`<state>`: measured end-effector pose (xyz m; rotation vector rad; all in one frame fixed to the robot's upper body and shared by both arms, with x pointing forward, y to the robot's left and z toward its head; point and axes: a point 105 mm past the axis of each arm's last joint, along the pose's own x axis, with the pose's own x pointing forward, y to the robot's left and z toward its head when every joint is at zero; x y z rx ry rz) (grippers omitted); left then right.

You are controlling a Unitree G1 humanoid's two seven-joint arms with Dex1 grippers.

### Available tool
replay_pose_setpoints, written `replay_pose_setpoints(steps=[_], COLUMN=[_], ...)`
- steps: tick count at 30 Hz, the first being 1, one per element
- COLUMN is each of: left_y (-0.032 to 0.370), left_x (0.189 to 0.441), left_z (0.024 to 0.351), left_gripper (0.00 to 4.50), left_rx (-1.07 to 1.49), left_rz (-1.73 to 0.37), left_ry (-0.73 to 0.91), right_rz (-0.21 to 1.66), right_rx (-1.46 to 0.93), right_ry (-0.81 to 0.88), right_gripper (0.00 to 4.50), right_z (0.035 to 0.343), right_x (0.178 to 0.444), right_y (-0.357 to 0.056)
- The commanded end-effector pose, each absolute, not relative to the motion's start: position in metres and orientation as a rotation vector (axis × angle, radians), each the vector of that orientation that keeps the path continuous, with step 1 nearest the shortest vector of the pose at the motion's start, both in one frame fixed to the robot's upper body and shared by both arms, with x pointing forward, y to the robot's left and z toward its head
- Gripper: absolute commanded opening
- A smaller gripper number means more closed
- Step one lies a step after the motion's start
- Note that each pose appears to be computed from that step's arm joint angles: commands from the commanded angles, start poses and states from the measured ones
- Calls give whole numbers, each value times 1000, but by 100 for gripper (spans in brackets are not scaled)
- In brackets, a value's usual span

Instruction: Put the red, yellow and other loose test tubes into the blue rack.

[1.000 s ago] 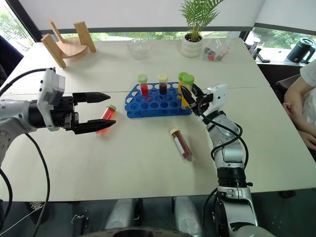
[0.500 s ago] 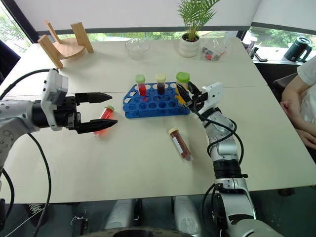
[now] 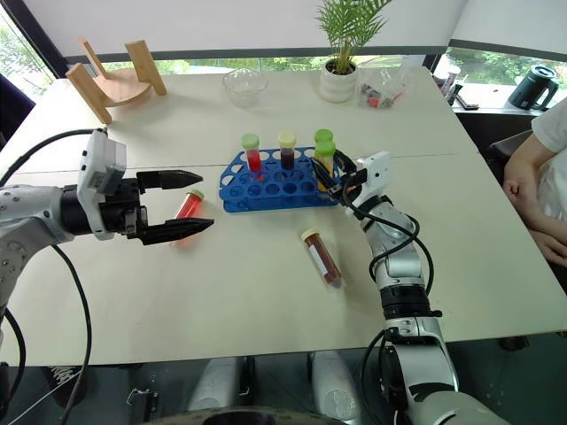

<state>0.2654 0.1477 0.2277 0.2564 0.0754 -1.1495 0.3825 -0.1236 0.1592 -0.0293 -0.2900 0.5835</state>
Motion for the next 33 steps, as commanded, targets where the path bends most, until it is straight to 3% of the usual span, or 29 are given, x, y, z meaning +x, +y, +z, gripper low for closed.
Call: replay_pose_setpoints(steps=[1, 5, 9, 13, 17, 23, 33], left_y=[146, 145, 145, 141, 136, 135, 140], left_x=[262, 262, 261, 263, 266, 263, 260], left_z=[237, 235, 229, 225, 222, 220, 220], left_gripper=[450, 450, 450, 450, 450, 450, 450], left_rx=[265, 256, 246, 236, 227, 225, 240], left_rz=[-1155, -1159, -1174, -1196, -1209, -1208, -1181], left_ry=[31, 35, 53, 55, 48, 45, 50], right_rz=[569, 544, 695, 851, 949, 885, 784], right_rx=[-85, -281, -374, -405, -313, -299, -373], right_ry=[-322, -216, 104, 538, 774, 898, 951], right_gripper=[436, 448, 448, 448, 448, 448, 448], right_z=[173, 181, 186, 181, 187, 167, 119], right_x=[374, 358, 320, 282, 267, 290, 297], right_y=[-130, -158, -173, -173, -151, -130, -103])
